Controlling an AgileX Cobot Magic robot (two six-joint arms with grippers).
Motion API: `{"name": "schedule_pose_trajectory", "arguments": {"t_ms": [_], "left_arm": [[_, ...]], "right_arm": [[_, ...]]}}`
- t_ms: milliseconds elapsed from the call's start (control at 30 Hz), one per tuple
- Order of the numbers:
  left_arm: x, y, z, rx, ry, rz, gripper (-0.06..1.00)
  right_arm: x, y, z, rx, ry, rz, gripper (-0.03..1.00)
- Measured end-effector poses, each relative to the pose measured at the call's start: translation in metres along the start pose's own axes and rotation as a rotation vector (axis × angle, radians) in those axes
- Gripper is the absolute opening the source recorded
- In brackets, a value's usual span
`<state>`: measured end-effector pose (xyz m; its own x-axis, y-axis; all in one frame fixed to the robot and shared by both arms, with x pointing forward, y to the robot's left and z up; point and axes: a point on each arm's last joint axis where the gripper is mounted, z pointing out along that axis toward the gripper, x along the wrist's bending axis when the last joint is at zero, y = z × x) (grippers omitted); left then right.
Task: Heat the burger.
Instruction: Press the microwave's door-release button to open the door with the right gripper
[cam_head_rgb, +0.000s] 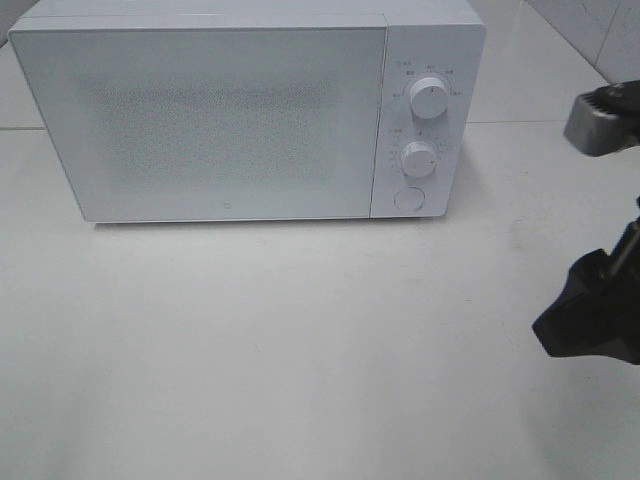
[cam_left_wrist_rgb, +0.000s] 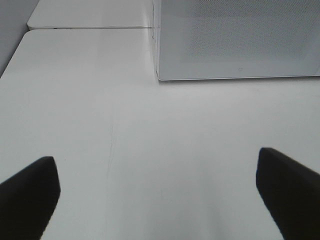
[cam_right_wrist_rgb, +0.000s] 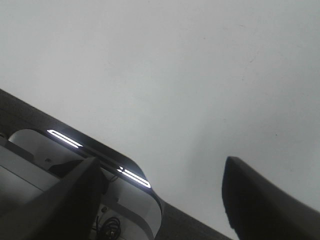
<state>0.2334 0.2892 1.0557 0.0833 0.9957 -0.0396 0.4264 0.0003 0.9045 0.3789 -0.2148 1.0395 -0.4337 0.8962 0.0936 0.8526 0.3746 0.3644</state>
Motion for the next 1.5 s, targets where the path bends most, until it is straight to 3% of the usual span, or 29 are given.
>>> {"name": "schedule_pose_trajectory", "arguments": {"t_ms": [400,567,900,1233,1500], "left_arm": [[0.0,0.0,0.0,0.0,0.0,0.0,0.99],[0.0,0.0,0.0,0.0,0.0,0.0,0.99],[0.0,0.0,0.0,0.0,0.0,0.0,0.99],[0.0,0.0,0.0,0.0,0.0,0.0,0.99],[0.0,0.0,0.0,0.0,0.0,0.0,0.99]], "right_arm": [[0.0,-0.046,-0.056,-0.142,0.011,-0.021,0.67],[-0.009,-0.072,-0.073,-0.248,-0.041,0.084,0.67],[-0.013,-0.12,-0.069,-0.394,-0.146,0.19,0.67],[-0.004,-0.156,-0.072,-0.652,-0.218,0.215,0.67],[-0.004,-0.155,-0.071,-0.67,-0.224,0.219,0.67]]}}
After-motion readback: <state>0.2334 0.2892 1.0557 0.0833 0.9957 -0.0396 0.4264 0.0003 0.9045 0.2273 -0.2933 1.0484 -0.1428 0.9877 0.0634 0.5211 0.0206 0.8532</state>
